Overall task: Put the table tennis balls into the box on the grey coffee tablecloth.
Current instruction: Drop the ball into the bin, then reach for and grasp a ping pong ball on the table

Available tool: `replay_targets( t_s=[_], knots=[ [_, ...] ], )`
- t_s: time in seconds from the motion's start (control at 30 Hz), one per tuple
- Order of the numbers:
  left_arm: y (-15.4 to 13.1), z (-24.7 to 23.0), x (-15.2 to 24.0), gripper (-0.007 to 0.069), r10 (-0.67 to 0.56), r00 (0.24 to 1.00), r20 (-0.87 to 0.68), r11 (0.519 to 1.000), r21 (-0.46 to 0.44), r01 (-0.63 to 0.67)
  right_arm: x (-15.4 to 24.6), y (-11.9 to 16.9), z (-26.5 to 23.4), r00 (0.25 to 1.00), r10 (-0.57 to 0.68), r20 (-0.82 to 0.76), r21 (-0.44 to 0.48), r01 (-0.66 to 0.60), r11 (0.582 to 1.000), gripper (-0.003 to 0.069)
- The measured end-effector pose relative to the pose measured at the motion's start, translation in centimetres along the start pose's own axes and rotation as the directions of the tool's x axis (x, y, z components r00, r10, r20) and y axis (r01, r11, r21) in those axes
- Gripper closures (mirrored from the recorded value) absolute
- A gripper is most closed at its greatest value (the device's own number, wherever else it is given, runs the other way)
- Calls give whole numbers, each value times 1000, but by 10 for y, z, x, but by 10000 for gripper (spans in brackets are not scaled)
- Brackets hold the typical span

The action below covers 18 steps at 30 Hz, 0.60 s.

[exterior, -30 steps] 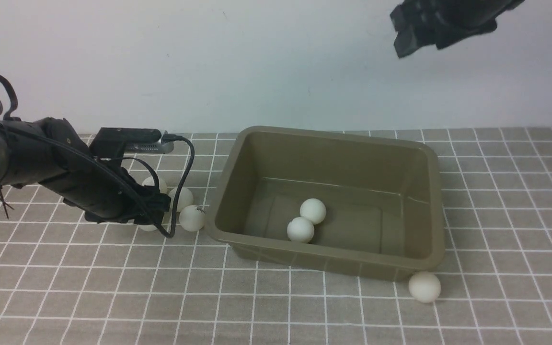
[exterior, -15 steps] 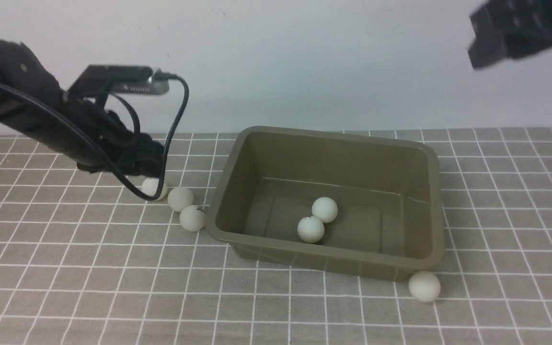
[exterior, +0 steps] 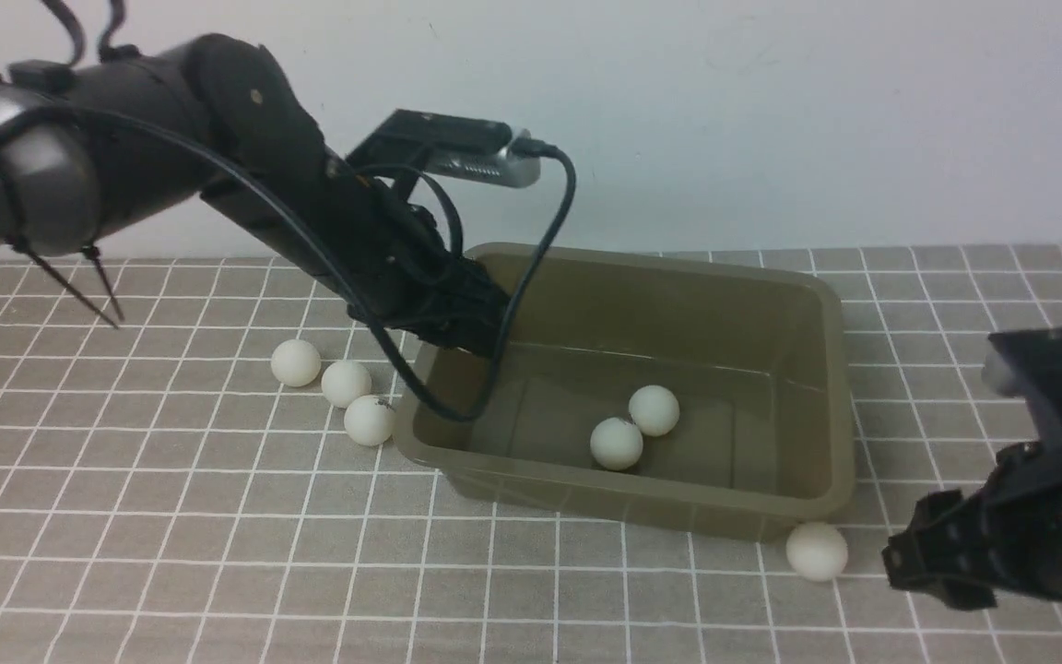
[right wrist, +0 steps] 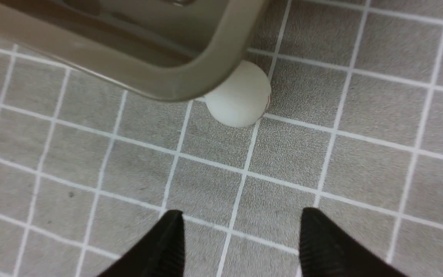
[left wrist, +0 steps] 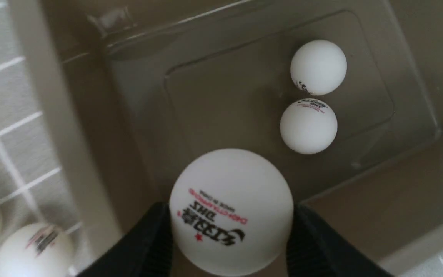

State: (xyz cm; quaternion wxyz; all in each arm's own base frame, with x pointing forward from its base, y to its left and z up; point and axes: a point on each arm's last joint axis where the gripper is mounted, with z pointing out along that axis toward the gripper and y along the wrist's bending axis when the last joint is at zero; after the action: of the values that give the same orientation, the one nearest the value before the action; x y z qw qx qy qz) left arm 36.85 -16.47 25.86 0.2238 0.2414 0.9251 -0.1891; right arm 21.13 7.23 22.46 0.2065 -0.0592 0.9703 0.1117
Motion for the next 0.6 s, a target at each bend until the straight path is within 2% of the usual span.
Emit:
replay_targets(
  t_s=[0.03,0.07,0.17,0.2,0.27,0.33,0.5,0.6],
  knots=[
    [0,1,0,282,-1,1000,-2,1000,0,1,0,0,0,1000,0,0,0,0,1000,255],
    [0,9,-2,261,1,1000,-12,1000,4,-1,1,-1,11,1000,-9,-10,1,9,1000,208],
    [4,21,-7,116,-6,1000,-20,1000,5,6,-3,2,33,999,-39,-20,5,39,999,128],
    [4,21,-7,116,-6,1000,-20,1000,5,6,-2,2,35,999,-42,-26,5,42,999,125],
    [6,17,-14,7,-2,1000,-7,1000,-5,2,-4,2,52,998,-48,-31,14,49,999,91],
    [9,11,-19,-24,-8,1000,5,1000,-12,8,-6,1,63,998,-46,-30,22,46,999,83],
    [29,-8,-29,-18,-63,998,30,995,-81,65,-9,-2,80,999,-43,-8,37,43,998,77],
    [55,-24,-30,73,-141,989,39,976,-163,145,-11,1,88,998,-61,24,39,60,997,78]
  ],
)
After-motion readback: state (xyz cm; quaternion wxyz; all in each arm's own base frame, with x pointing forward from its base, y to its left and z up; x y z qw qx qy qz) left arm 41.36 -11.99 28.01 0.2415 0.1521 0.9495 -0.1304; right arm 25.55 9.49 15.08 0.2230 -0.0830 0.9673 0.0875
